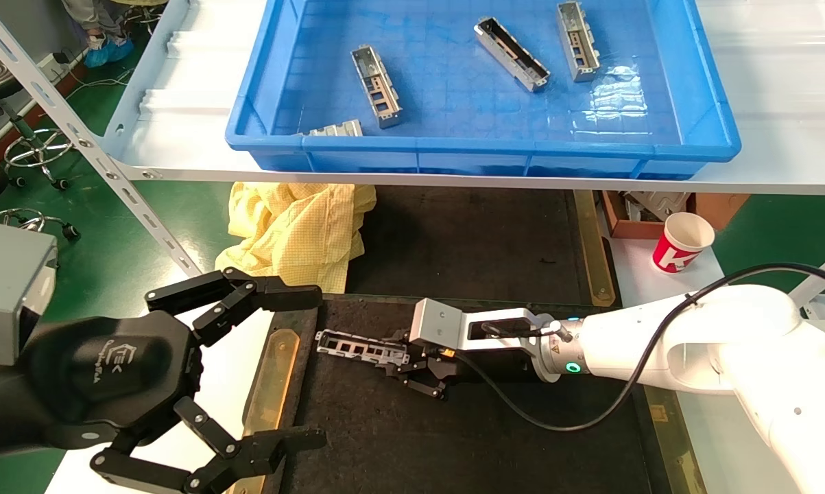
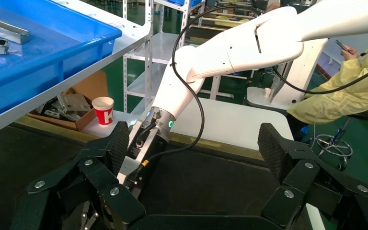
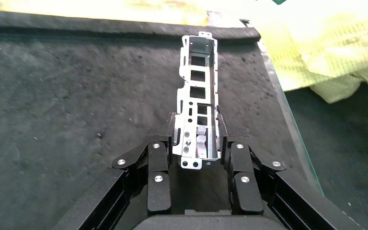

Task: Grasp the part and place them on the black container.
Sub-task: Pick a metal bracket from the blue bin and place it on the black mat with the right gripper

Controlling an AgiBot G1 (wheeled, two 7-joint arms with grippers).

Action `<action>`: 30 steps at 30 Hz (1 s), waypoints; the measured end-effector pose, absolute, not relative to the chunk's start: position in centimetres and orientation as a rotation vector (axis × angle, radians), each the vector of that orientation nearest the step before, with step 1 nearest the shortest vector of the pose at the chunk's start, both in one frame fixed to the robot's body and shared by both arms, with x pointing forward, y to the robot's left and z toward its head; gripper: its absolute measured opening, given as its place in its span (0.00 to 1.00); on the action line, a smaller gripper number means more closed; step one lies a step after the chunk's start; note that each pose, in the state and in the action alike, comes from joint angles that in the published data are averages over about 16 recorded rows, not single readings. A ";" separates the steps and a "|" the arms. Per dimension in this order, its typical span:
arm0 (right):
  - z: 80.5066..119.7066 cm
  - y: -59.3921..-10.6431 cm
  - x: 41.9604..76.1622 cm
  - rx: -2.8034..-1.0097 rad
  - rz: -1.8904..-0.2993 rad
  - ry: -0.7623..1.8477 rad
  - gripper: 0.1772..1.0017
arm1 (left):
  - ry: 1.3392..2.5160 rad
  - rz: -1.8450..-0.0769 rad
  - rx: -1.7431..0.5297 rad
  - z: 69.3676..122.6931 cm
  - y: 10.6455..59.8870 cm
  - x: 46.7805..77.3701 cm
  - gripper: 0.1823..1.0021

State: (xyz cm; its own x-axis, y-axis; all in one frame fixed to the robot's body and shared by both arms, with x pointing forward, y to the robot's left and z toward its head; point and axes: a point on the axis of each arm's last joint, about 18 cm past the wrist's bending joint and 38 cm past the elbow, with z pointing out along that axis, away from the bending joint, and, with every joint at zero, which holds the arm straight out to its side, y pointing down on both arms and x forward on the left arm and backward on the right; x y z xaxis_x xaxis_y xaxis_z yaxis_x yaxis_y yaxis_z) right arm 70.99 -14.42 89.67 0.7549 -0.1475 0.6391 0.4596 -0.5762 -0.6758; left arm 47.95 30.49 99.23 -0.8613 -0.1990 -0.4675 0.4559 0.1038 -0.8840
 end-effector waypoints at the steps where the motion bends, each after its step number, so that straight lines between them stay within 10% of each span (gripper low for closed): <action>1: 89.7 -14.3 70.9 -2.029 -0.831 -0.239 0.22 | 1.911 -1.808 0.250 99.2 30.5 47.9 1.00; 30: 89.4 -13.0 70.6 -2.037 -0.818 -0.272 0.24 | 1.911 -1.808 0.250 99.2 30.5 47.9 1.00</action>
State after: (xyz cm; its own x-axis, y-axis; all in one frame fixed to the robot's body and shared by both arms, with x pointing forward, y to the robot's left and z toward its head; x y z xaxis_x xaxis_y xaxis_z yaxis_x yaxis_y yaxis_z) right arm 70.61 -12.95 89.38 0.7573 -0.1152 0.6428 0.4777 -0.5735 -0.6656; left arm 47.95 30.49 99.23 -0.8613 -0.1990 -0.4675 0.4559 0.1038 -0.8840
